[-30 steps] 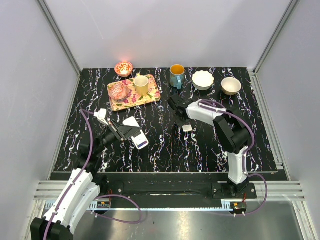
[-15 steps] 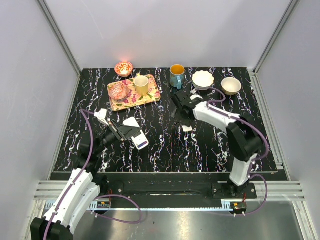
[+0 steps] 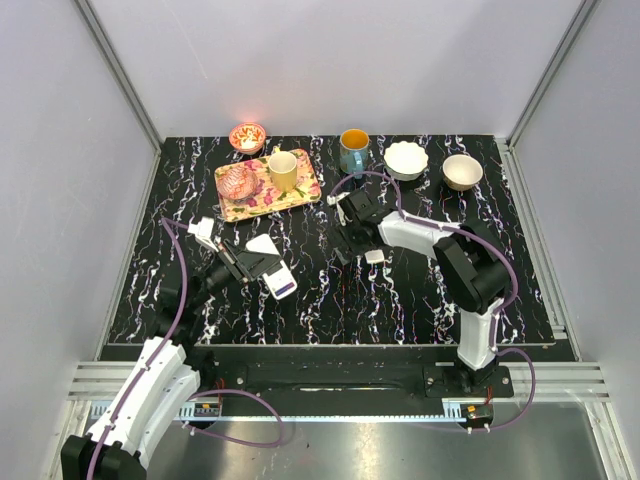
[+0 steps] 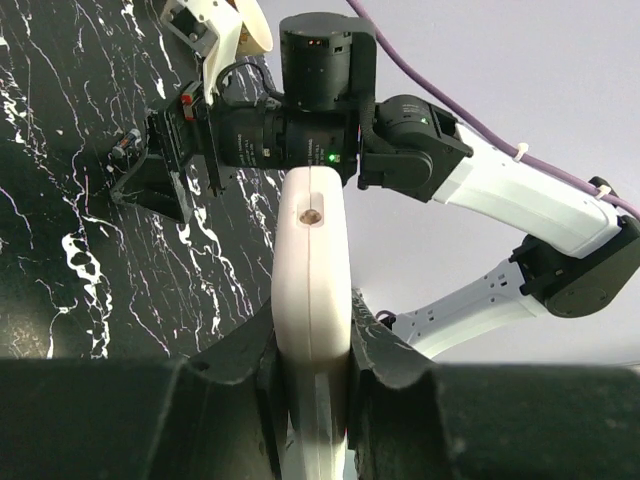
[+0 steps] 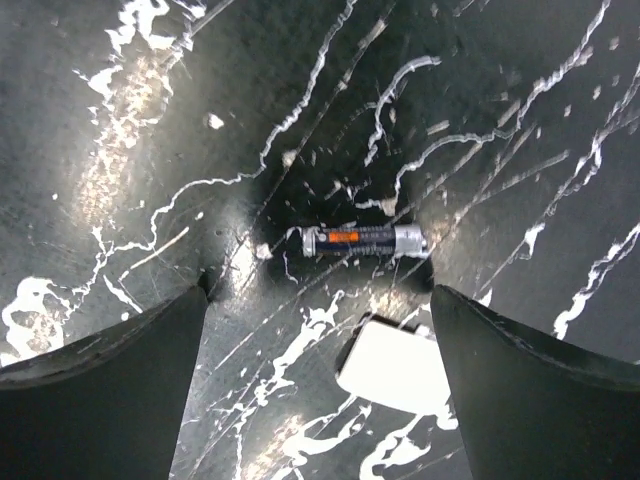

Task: Load the batteries into the remote control
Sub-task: Place the battery at the center of the board, then pick up the battery from the center of the board.

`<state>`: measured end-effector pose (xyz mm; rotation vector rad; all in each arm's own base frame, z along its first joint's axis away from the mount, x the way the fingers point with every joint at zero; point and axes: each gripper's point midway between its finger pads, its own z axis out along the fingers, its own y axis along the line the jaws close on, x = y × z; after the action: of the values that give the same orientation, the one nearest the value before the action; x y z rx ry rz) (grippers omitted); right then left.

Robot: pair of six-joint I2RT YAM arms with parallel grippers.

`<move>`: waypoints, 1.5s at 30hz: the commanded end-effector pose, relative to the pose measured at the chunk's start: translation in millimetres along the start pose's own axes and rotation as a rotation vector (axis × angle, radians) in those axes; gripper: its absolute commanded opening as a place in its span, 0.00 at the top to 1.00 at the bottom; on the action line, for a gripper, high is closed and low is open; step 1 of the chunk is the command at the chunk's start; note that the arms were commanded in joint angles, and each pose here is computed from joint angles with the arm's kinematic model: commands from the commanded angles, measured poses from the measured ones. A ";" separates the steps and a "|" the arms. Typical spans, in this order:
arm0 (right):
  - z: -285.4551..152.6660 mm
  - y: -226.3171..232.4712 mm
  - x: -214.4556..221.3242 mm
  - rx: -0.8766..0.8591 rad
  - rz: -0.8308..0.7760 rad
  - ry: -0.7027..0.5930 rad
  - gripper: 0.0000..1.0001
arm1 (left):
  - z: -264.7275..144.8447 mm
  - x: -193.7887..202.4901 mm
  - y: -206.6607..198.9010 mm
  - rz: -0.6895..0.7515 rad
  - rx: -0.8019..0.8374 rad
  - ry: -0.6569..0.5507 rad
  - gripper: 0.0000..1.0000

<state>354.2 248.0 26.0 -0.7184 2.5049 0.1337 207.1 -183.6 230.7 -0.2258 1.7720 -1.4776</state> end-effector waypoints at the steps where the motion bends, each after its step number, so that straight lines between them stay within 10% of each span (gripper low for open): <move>1: -2.3 4.9 -26.9 -0.055 -0.122 -0.073 0.00 | -0.4 -4.2 -9.5 0.064 0.025 -0.006 1.00; 45: 24.9 -15.1 -6.0 -0.080 -0.048 0.019 0.42 | 3.9 1.1 4.4 0.050 0.014 0.010 1.00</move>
<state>383.9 245.1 17.2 -0.8227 2.4836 0.2349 211.5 -184.3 208.9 -0.2262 1.8384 -1.4399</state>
